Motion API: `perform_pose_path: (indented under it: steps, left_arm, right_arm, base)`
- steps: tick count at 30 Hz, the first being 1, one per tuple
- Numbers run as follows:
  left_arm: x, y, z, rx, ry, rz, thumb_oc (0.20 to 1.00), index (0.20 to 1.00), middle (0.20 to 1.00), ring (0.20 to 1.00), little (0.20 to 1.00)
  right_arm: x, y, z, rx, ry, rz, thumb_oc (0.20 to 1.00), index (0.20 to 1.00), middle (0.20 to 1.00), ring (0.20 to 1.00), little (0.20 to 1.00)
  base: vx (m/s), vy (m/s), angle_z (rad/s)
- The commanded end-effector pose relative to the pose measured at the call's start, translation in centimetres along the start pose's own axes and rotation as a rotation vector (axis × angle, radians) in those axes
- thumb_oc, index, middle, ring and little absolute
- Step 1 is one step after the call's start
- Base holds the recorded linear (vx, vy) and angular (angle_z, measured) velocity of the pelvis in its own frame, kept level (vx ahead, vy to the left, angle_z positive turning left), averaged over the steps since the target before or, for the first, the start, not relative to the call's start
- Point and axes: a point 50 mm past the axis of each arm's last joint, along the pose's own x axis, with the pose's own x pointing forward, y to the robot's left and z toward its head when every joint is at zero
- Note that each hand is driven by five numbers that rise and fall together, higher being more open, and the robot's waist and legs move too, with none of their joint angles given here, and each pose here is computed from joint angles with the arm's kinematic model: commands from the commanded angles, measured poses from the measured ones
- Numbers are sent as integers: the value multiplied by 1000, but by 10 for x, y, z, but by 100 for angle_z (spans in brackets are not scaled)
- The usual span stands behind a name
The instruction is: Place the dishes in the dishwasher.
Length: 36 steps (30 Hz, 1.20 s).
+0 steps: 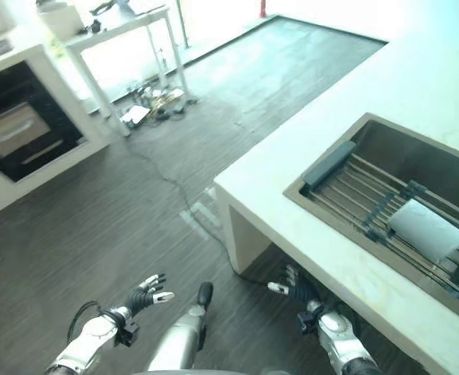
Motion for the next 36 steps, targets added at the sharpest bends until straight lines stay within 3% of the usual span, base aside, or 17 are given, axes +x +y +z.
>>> perform_pose_path:
  steps: [1, 18, 23, 30, 34, 36]
  left_arm:
    - [6, 7, 40, 35, -176, 9, 1000, 1000, 1000, 1000, 1000]
    - [17, 9, 38, 198, -105, -38, 1000, 1000, 1000, 1000, 1000]
    - [9, 28, 35, 159, -112, 65, 1000, 1000, 1000, 1000, 1000]
    - [9, 42, 30, 36, -103, 182, 1000, 1000, 1000, 1000, 1000]
    - [-2, 49, 10, -139, -118, 392, 1000, 1000, 1000, 1000, 1000]
    - [-1, 38, -4, -268, -94, 476, 1000, 1000, 1000, 1000, 1000]
  right_arm:
    - [12, -5, 34, 3, -135, -12, 1000, 1000, 1000, 1000, 1000]
    - [8, -5, -2, 81, -41, -120, 1000, 1000, 1000, 1000, 1000]
    - [21, 1, 17, 62, -79, -66, 1000, 1000, 1000, 1000, 1000]
    - [25, 2, 4, 282, 1, -124, 1000, 1000, 1000, 1000, 1000]
    - [26, 15, 6, 223, 29, -22, 1000, 1000, 1000, 1000, 1000]
    - [16, 15, -9, 175, 96, -33, 1000, 1000, 1000, 1000, 1000]
  base:
    - [173, 178, -58]
    - [56, 69, -4]
    - [-187, -121, -140]
    - [-139, -596, -80]
    - [-97, -553, -59]
    - [-46, -436, -47]
